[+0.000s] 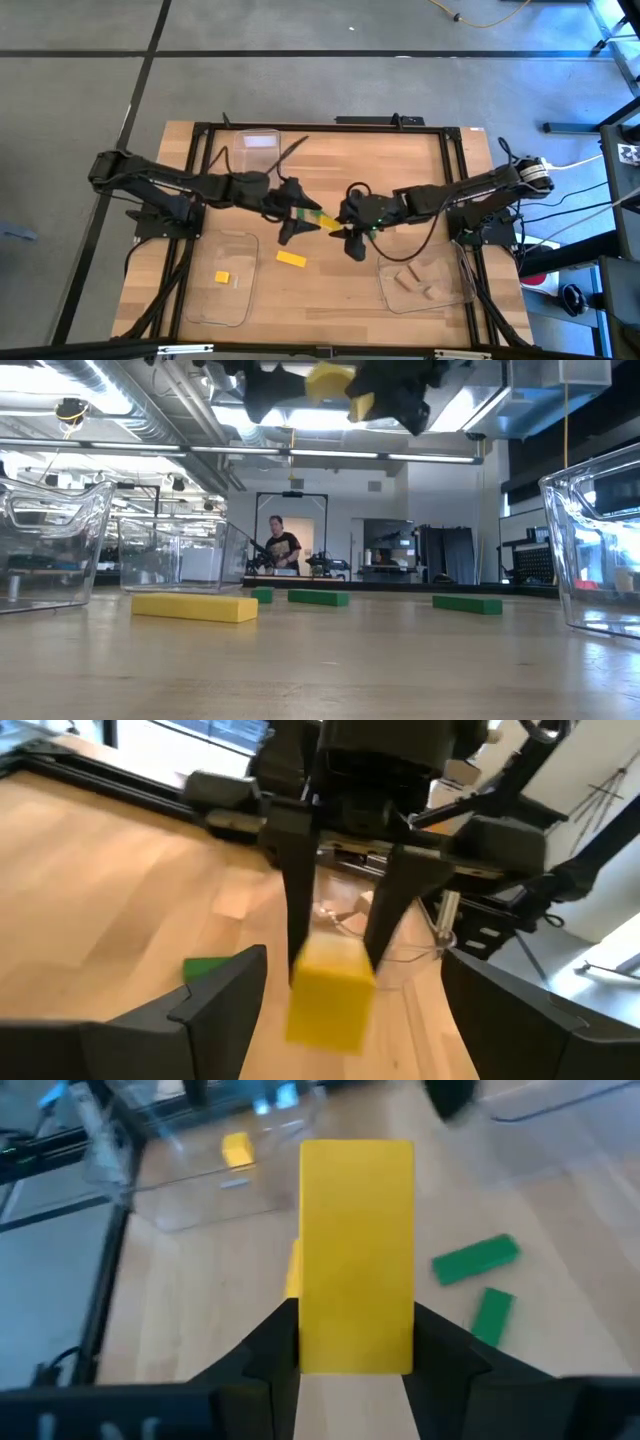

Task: Sort & place blocks by color
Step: Put the right yellow block into the bottom left transparent bin

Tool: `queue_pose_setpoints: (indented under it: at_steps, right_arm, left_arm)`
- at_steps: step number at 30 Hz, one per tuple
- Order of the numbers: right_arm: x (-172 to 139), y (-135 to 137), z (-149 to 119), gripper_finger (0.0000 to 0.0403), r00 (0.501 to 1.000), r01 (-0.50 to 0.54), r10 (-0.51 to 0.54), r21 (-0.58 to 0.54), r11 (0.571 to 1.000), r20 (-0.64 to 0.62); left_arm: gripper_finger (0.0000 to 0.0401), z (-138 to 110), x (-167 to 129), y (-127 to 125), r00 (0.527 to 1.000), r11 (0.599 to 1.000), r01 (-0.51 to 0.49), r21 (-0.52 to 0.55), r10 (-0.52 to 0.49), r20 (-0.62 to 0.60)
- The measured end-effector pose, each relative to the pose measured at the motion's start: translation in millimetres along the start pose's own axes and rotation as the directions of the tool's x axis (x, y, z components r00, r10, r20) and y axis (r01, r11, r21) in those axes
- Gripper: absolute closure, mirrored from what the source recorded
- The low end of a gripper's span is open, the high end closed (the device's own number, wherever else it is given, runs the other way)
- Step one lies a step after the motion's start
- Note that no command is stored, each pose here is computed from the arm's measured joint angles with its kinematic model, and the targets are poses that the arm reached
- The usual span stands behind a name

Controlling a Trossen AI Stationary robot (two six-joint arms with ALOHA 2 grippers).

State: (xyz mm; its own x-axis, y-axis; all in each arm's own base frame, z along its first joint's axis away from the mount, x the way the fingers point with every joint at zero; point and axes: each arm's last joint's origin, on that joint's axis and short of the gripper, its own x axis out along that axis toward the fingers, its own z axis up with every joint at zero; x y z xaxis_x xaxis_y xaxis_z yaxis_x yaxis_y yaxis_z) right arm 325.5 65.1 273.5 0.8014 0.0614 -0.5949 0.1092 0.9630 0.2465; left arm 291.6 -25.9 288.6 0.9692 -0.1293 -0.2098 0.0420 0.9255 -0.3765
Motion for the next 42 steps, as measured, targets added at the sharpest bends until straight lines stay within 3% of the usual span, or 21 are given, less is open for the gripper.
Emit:
queue_pose_setpoints:
  at_steps: [5, 19, 25, 32, 37, 39, 42]
  right_arm:
    - [9.5, 2.3, -0.2, 0.0270, 0.999, -0.034, 0.034, -0.003, 0.999, -0.026]
    - [8.1, 6.4, 8.5, 0.0270, 0.994, -0.091, 0.091, 0.000, 0.996, 0.052]
    - [8.3, 6.3, 8.2, 0.0270, 0.995, -0.090, 0.090, 0.000, 0.996, 0.050]
    - [8.3, 6.3, 7.9, 0.0270, 0.995, -0.091, 0.091, 0.001, 0.996, 0.046]
    - [8.2, 6.7, 7.8, 0.0270, 0.992, -0.124, 0.124, -0.003, 0.992, 0.034]
    - [7.5, 6.7, 7.6, 0.0254, 0.992, -0.123, 0.123, 0.005, 0.992, 0.031]
    - [-2.1, 4.7, 3.8, 0.0181, 0.995, -0.096, 0.097, 0.035, 0.995, -0.023]
  left_arm:
    - [0.0109, -9.8, 8.7, -3.5, 0.999, 1.000, 0.011, 0.006, -0.011, -0.037]
    - [0.0121, -15.6, 8.9, -13.4, 0.997, 0.999, 0.041, 0.012, -0.040, -0.065]
    - [0.0174, -15.2, 8.9, -12.3, 0.998, 0.999, 0.030, 0.012, -0.029, -0.061]
    - [0.0278, -14.2, 8.9, -9.5, 0.998, 1.000, 0.019, 0.012, -0.018, -0.058]
    - [0.0282, -13.7, 8.8, -5.6, 0.997, 1.000, 0.024, 0.001, -0.024, -0.072]
    - [0.0282, -13.9, 8.1, -3.8, 0.995, 1.000, 0.026, -0.006, -0.027, -0.092]
    - [0.0282, -13.6, -3.1, 0.6, 0.988, 1.000, 0.001, -0.015, -0.003, -0.157]
